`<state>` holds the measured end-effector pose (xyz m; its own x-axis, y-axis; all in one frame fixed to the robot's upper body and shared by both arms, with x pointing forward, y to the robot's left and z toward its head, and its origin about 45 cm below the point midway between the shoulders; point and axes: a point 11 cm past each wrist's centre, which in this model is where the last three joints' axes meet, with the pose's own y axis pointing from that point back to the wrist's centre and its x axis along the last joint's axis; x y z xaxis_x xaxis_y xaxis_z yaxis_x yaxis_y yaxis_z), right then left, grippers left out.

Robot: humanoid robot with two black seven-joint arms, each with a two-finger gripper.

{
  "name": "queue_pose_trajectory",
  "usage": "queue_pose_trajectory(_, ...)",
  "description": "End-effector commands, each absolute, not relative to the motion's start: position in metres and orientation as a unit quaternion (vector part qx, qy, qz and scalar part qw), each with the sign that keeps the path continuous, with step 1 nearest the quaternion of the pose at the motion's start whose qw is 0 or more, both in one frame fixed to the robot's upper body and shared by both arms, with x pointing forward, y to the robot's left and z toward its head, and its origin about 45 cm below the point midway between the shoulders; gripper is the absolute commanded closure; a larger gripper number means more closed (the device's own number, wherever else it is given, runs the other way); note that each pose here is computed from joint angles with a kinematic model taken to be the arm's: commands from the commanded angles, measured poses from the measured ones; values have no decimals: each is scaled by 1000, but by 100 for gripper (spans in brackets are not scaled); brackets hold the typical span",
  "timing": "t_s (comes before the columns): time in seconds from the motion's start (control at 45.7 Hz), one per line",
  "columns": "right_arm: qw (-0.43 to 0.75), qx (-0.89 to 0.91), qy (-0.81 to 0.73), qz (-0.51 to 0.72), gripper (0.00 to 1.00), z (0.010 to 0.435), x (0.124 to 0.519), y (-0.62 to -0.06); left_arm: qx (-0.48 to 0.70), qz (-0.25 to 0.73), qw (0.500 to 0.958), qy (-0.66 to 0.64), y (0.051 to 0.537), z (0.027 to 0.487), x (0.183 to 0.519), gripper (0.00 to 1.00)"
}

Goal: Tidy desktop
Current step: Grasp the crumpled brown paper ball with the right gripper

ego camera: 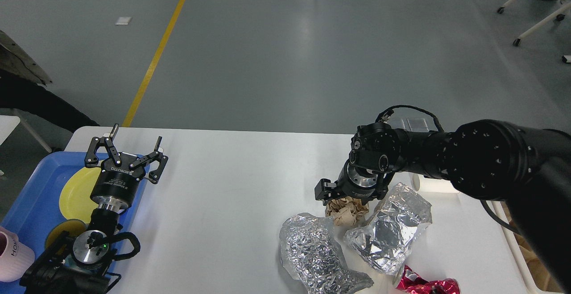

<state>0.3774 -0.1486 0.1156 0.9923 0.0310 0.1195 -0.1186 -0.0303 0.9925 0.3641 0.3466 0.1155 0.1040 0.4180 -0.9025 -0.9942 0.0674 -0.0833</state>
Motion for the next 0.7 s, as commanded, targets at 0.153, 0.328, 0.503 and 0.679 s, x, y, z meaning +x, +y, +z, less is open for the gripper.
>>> queue_pose_trajectory(0.153, 692, 719, -42, 44, 0, 88, 369, -148, -392, 559, 631, 368, 347, 115, 364, 3)
queue_pose_trajectory(0.328, 692, 719, -52, 36, 0, 73, 364, -153, -392, 559, 631, 368, 347, 115, 364, 3)
queue_pose_trajectory(0.503, 688, 721, -64, 40, 0, 72, 365, -151, -392, 559, 631, 368, 347, 115, 364, 3)
queue_pose_trajectory(0.679, 678, 725, -109, 48, 10, 60, 363, -150, -392, 559, 631, 368, 347, 115, 364, 3)
